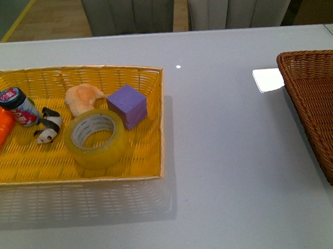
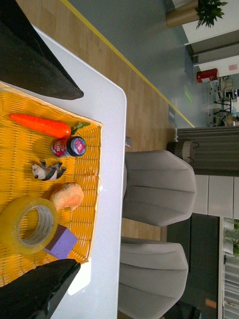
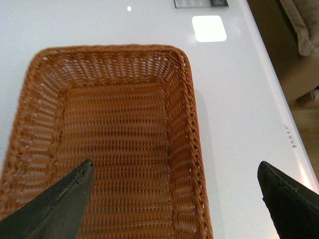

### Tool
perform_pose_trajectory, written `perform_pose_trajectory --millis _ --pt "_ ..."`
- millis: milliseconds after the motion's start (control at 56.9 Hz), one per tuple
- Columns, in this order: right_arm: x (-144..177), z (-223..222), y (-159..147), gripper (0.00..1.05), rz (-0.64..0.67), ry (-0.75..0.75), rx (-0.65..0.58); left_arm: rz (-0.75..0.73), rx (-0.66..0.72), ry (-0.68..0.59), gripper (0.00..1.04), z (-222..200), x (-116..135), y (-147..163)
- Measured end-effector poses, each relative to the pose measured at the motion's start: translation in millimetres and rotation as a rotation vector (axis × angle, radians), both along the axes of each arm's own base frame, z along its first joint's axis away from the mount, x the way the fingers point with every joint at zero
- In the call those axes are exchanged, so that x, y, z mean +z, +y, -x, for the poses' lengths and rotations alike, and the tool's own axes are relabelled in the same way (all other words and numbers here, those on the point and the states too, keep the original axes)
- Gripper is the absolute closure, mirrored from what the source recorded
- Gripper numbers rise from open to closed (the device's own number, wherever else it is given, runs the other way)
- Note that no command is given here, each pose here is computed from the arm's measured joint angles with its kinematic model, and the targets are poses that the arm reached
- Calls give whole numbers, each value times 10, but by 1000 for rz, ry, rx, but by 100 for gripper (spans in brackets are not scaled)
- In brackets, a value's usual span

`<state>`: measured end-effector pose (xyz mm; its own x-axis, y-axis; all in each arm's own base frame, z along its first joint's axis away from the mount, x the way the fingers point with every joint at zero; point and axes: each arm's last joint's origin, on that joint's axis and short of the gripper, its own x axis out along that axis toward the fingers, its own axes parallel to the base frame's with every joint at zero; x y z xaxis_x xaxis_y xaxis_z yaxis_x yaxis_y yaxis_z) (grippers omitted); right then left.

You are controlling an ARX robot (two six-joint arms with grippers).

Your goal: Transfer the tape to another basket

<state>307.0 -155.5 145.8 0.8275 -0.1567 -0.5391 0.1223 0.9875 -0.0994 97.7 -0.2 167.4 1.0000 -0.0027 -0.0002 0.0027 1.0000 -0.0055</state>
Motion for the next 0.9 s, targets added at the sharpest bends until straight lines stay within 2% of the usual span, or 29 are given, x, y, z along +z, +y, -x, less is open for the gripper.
perform_pose_trajectory --millis 334,808,896 --pt "-619 -499 -432 9 -54 193 -43 0 0 0 9 0 0 0" --pt "-1094 -772 -465 9 -67 320 -5 0 0 0 9 0 0 0" --pt "-1159 -777 -436 20 -68 341 -5 0 0 0 9 0 0 0"
